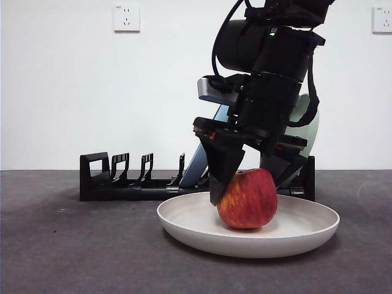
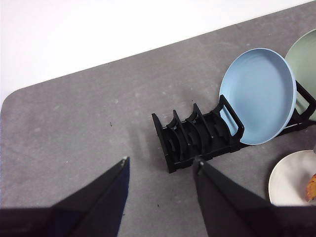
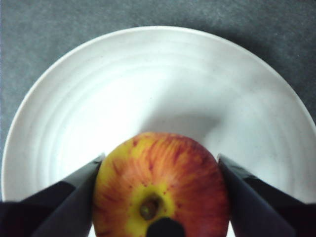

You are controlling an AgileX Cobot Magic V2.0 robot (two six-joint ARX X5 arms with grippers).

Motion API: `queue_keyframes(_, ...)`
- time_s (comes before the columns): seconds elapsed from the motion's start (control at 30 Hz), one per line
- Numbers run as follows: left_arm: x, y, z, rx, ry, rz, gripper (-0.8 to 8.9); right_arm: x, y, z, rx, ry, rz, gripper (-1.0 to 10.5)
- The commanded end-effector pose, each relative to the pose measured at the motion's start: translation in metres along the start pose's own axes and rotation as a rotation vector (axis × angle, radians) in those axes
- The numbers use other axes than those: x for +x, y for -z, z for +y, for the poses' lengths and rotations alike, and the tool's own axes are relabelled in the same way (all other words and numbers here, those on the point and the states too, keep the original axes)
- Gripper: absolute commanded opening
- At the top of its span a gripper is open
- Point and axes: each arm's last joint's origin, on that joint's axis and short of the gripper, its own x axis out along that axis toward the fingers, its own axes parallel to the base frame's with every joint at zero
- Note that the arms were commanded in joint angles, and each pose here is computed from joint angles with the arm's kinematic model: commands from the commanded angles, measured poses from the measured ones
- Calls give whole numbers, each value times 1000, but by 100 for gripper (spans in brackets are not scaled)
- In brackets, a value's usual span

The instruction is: Take the yellow plate from the plate rack,put the plate on the table,take the apple from the table,put the apple in the plate

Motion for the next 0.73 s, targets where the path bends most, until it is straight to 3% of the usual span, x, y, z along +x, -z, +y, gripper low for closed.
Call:
queue_keyframes(0.03, 1, 0, 0, 6, 2, -8, 216, 6, 3, -1, 7, 3, 22, 268)
queue_keyframes(0.2, 1, 0, 0, 6, 2, -8, 216, 6, 3, 0, 7, 4, 24, 485)
queue_keyframes(0.73, 1, 0, -1, 6, 15, -7, 216, -14, 0, 1, 2, 2, -39, 507)
